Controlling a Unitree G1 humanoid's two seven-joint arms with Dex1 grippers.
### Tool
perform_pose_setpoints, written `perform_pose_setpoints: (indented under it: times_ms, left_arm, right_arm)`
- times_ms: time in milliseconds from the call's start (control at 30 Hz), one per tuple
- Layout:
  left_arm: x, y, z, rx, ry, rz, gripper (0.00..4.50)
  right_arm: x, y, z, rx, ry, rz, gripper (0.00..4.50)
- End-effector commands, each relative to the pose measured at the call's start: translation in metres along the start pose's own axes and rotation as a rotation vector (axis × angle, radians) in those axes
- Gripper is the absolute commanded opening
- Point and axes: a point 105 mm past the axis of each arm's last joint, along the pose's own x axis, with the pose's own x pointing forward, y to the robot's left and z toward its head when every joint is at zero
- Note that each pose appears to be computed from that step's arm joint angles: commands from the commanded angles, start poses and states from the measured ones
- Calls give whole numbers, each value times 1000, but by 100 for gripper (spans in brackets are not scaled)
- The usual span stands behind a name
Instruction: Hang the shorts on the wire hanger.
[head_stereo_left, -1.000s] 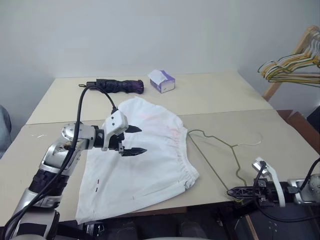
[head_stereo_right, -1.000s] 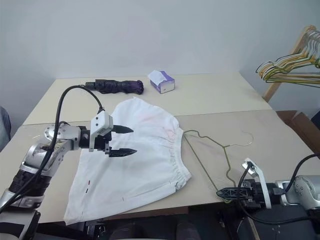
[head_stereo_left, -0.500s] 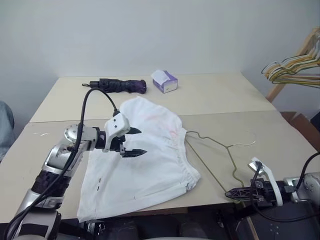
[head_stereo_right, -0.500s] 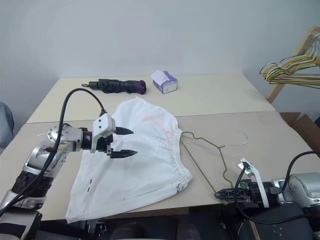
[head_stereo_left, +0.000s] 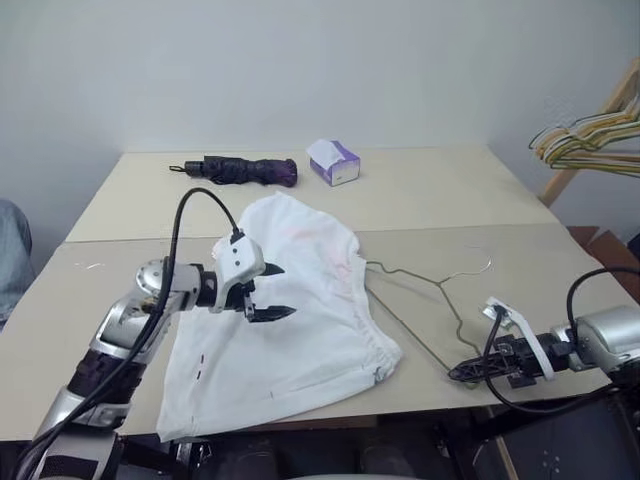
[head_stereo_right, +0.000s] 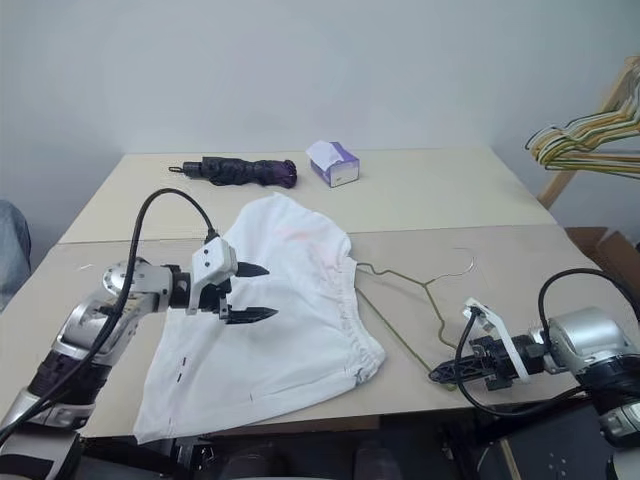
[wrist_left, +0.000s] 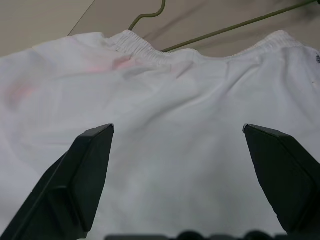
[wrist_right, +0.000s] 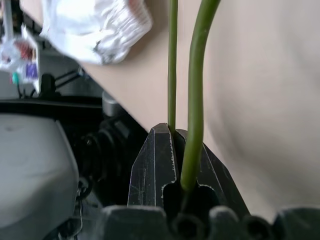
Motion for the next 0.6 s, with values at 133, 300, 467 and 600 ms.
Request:
perform_pose_setpoints:
  times_ms: [133,300,467,600]
  left_arm:
    - [-3,2,13,55,-34,44,448]
    - [-2,2,13,61,-33,63,448]
    - [-2,0,11,54,-32,66,448]
    - [2,-1,13,63,-41,55,448]
  right_arm:
    - [-6,13,13,-85,63,46,0]
    - [-7,4,15,-71,109,-3,0]
    - [-10,16,11,-92,129,52,0]
    - [-4,10,34,-80,76,52,0]
